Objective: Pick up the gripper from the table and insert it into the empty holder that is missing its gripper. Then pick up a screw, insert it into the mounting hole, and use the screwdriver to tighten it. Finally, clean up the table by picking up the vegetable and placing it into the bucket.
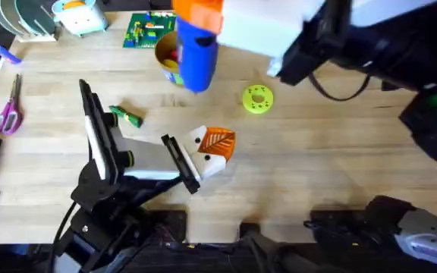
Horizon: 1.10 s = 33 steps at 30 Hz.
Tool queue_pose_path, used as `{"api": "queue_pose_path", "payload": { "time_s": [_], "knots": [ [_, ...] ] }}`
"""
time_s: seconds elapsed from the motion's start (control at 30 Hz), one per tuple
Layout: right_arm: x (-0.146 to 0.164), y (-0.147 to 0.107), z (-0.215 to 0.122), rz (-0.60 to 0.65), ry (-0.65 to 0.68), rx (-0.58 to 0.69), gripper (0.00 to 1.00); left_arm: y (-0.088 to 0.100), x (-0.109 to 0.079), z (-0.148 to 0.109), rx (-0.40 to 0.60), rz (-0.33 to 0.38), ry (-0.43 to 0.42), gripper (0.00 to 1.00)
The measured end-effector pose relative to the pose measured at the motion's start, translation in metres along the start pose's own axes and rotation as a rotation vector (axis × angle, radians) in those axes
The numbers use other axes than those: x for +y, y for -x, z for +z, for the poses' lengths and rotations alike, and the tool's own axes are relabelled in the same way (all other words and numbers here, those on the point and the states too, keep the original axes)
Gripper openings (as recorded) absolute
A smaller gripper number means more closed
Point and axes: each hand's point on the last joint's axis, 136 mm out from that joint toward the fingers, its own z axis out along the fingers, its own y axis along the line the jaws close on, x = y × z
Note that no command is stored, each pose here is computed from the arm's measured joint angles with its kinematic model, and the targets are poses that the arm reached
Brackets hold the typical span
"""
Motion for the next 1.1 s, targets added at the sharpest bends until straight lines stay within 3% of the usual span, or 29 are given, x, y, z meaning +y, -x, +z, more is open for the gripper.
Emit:
{"api": "queue_pose_path", "payload": {
  "time_s": [0.07, 0.13, 0.33, 0.5, 0.7, 0.77, 0.8, 0.87, 1.03, 1.1],
  "knots": [
    [-0.019, -0.002, -0.009, -0.069, -0.059, 0.024, 0.023, 0.000, 0.000, 0.000, 0.000, 0.000, 0.000, 0.006],
    [-0.049, -0.020, -0.019, -0.147, -0.152, 0.100, 0.023, 0.000, 0.000, 0.000, 0.000, 0.000, 0.000, 0.006],
    [-0.164, -0.132, -0.066, -0.390, -0.411, 0.513, 0.023, 0.000, 0.000, 0.000, 0.000, 0.000, 0.000, 0.006],
    [-0.232, -0.210, -0.130, -0.552, -0.532, 0.859, 0.023, 0.000, 0.000, 0.000, 0.000, 0.000, 0.000, 0.006],
    [-0.246, -0.286, -0.175, -0.729, -0.396, 1.205, 0.023, 0.000, 0.000, 0.000, 0.000, 0.000, 0.000, 0.006],
    [-0.241, -0.314, -0.188, -0.749, -0.307, 1.302, 0.023, 0.000, 0.000, 0.000, 0.000, 0.000, 0.000, 0.006],
    [-0.229, -0.348, -0.205, -0.729, -0.194, 1.403, 0.023, 0.000, 0.000, 0.000, 0.000, 0.000, 0.000, 0.006],
    [-0.222, -0.365, -0.215, -0.724, -0.133, 1.456, 0.027, 0.000, 0.000, 0.000, 0.000, 0.000, 0.000, 0.006],
    [-0.216, -0.372, -0.221, -0.724, -0.085, 1.501, 0.338, 0.000, 0.000, 0.000, 0.000, 0.000, 0.000, 0.006],
    [-0.218, -0.369, -0.219, -0.731, -0.096, 1.497, 0.621, 0.000, 0.000, 0.000, 0.000, 0.000, 0.000, 0.006]
  ]
}}
